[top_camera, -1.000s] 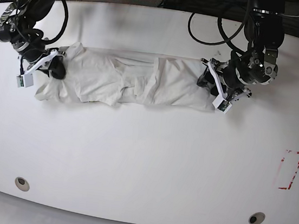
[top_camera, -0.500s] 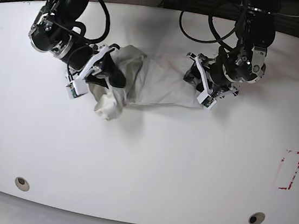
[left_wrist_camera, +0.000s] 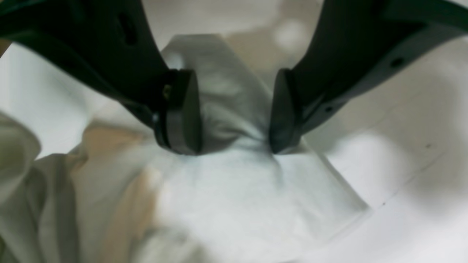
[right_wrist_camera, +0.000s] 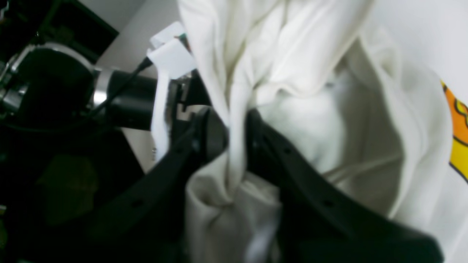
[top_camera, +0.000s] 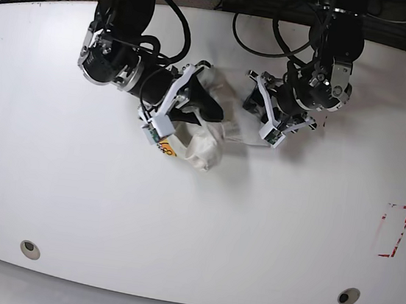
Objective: Fold the T-shirt properly
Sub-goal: 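Fold the strip end with the right gripper over toward the left gripper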
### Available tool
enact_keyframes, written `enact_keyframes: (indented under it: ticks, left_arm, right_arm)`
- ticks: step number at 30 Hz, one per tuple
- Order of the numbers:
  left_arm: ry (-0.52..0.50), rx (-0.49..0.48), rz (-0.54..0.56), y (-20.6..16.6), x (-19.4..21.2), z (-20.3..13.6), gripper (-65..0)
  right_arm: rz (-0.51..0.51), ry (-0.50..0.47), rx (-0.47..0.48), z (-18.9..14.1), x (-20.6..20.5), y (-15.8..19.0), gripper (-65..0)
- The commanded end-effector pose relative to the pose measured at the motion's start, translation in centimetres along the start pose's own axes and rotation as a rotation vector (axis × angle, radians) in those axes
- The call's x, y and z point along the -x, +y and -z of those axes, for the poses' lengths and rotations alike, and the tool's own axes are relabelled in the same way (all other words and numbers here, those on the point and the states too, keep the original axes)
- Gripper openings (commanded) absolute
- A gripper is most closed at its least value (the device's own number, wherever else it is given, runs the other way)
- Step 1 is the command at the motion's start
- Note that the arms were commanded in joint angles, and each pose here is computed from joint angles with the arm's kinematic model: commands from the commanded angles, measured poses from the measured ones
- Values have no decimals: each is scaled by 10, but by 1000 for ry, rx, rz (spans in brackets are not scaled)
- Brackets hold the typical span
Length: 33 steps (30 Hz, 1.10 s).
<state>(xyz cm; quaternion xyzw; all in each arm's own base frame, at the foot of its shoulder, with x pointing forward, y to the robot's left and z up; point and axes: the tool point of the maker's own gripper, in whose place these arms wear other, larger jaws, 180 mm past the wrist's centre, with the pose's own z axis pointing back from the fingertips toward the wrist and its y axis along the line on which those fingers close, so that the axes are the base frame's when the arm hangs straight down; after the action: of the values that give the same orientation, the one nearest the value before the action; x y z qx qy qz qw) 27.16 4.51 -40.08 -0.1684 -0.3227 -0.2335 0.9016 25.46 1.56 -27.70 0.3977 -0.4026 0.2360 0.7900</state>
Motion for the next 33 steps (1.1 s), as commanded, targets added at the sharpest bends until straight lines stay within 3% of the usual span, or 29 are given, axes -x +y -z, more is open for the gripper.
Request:
enact_keyframes:
  ticks: [1,5,10,12,18,21,27,33]
  left_arm:
    - [-32,13,1,-6,-11,-1,-375]
    - [-68,6,14,-8,-22,-7,-376]
    - [-206,-21,6,-8,-54,-23,-376]
    - [-241,-54,-10,0,-55,-34,-376]
    - [-346,-172,-102,30,-66,-65,-371]
    - [-356,-228,-126,48,-63,-77,-375]
    - [-358,-407,-192,103,-40,-115,-375]
    - [-314,-540,-157,149,-22,-150,-375]
  right_arm:
    - [-30,-86,-49,5,-22,15,-644]
    - [-36,-28,-40,16,-10,14,-644]
    - [-1,-23,-35,28,-5,1,-618]
    - [17,-30,-37,30,-3,-2,-553]
    - [46,-34,-32,31,4,-11,-228]
    - [53,-28,-36,34,6,-10,-130]
    - [52,-7,-108,48,11,11,-111]
    - [-24,-90,-137,19,-12,29,-111]
